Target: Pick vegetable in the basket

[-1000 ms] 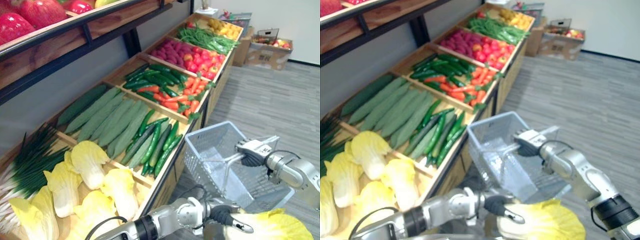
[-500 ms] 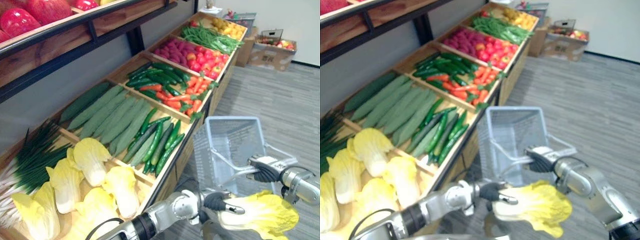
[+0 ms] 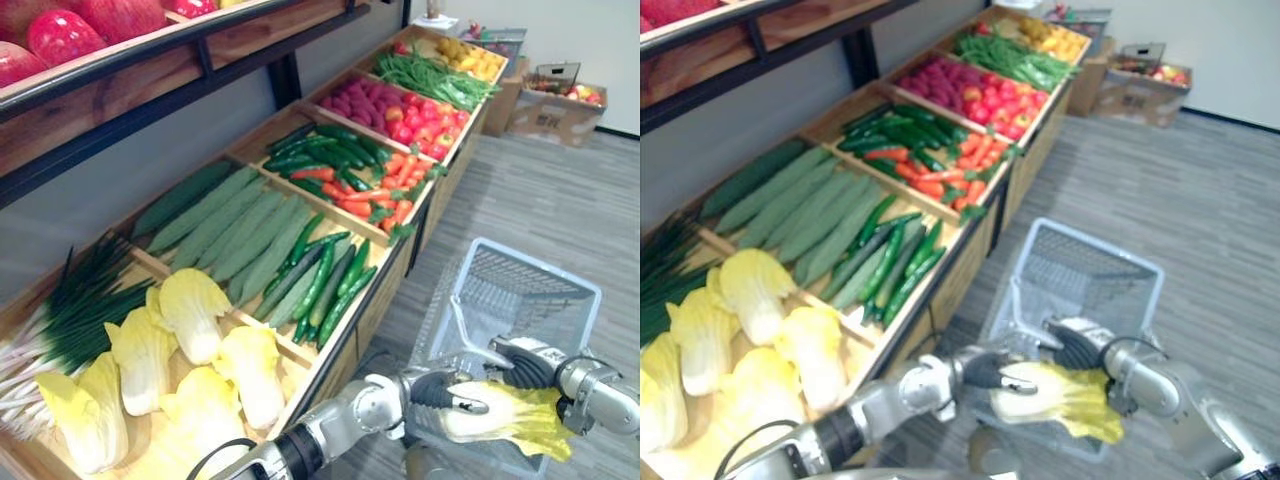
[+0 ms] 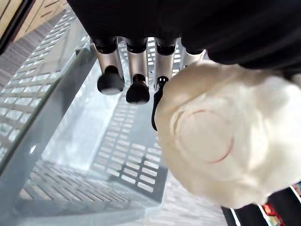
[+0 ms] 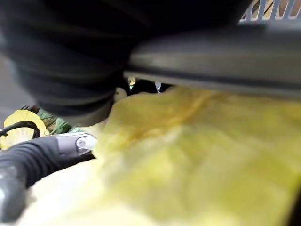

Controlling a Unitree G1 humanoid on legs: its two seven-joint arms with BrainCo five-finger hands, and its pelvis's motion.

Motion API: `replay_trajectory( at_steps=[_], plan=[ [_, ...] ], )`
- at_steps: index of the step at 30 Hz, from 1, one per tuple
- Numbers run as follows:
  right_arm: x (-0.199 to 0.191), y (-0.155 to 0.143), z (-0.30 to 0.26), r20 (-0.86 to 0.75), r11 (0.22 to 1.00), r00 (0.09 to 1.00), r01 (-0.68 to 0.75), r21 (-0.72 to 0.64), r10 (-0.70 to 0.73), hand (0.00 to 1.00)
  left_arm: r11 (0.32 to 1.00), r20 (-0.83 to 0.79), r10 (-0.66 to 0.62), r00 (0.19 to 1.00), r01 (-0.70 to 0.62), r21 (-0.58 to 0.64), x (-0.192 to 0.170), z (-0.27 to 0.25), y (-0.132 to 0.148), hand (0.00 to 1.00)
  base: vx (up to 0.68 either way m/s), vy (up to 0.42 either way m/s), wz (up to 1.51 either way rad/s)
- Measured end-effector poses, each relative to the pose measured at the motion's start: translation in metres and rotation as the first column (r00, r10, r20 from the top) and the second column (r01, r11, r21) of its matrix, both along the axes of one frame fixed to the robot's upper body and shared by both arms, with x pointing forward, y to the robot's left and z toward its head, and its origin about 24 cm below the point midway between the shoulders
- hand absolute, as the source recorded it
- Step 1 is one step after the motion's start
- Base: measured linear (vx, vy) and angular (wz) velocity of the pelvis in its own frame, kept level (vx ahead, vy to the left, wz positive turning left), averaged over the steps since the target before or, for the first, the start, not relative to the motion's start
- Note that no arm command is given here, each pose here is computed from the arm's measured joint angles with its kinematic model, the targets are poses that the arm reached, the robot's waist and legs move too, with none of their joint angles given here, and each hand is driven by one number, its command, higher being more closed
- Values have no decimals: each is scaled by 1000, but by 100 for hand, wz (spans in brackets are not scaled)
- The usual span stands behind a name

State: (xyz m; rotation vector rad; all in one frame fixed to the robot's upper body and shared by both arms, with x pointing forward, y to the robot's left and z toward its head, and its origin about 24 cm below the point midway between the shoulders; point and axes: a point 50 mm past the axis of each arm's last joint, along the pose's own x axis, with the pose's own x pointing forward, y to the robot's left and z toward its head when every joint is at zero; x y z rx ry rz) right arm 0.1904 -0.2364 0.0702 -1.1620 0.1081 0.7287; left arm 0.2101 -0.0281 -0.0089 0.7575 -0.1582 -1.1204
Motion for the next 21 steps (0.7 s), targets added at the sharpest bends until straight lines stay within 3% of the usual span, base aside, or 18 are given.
replay_trajectory(
  at_steps=[21],
  plan=[
    [-3, 12, -4, 15, 991, 1000, 20, 129, -22, 100, 999, 21, -45, 999, 44, 21, 4, 5, -24, 0, -43, 0, 5]
  ],
)
